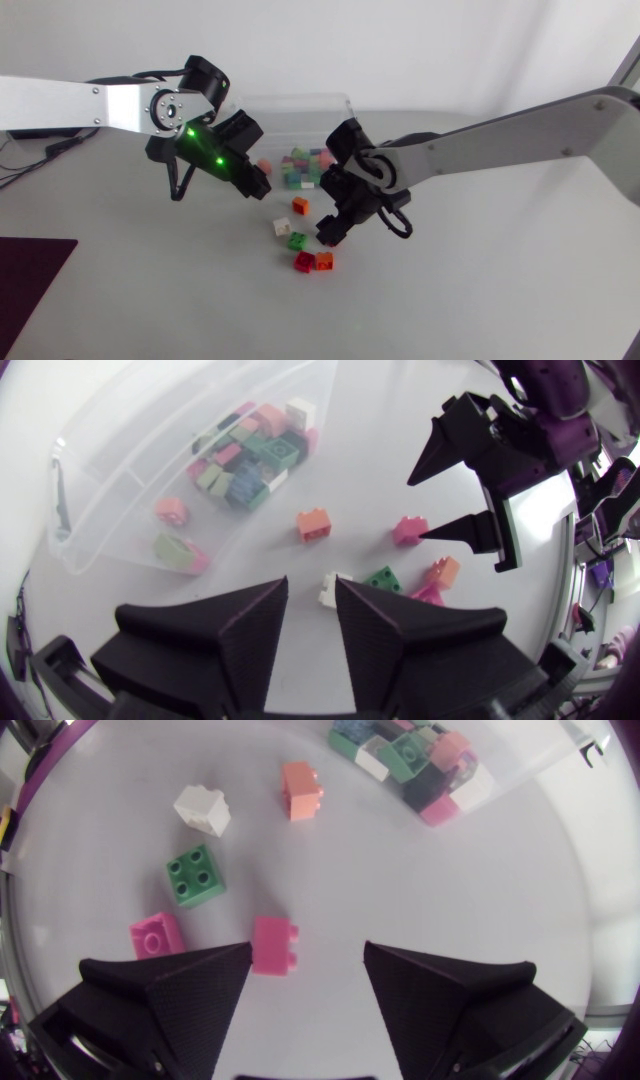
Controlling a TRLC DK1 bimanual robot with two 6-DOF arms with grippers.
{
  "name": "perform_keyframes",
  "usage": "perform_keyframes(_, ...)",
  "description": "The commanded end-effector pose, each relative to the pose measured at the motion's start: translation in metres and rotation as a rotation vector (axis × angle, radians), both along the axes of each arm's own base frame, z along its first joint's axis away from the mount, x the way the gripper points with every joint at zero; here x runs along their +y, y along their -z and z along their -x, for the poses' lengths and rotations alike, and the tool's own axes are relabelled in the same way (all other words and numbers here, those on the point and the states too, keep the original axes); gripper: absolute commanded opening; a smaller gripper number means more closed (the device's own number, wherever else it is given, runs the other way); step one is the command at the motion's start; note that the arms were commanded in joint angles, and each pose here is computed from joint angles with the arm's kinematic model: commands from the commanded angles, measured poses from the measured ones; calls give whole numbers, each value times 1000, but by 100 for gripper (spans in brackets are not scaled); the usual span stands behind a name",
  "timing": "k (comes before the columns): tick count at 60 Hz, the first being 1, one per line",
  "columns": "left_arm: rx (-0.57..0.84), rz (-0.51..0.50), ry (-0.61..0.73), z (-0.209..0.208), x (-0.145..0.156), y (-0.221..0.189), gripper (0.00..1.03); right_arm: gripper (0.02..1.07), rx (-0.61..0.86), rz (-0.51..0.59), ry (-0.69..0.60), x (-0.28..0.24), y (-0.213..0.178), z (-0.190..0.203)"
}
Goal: Place the duplo bricks in the container
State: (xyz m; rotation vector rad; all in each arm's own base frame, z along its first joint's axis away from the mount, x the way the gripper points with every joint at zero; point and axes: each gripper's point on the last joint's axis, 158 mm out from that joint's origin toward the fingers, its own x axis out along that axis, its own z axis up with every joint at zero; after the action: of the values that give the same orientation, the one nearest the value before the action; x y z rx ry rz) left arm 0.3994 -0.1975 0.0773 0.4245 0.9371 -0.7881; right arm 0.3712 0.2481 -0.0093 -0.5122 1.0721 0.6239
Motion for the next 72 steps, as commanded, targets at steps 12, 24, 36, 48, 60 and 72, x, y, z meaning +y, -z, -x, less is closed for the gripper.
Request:
perform_keyframes(12,134,-54,69,22,-13,56,71,82,74,34,1,5,26,12)
perform_keyframes(24,153,-74,109,24,-19,71,77,55,85,38,-9,10,36,11)
perform_keyframes(36,179,-91,149,33,-22,86,81,26,84,12,-31,17,36,11)
perform_keyframes(48,190,-109,199,41,-28,96,83,12,57,-35,-31,11,14,8)
perform_keyframes(60,196,-121,218,33,-28,108,83,12,-5,-104,-17,-10,-46,1)
perform_keyframes(72,185,-118,214,22,-28,109,83,12,-34,-135,-22,-22,-80,0)
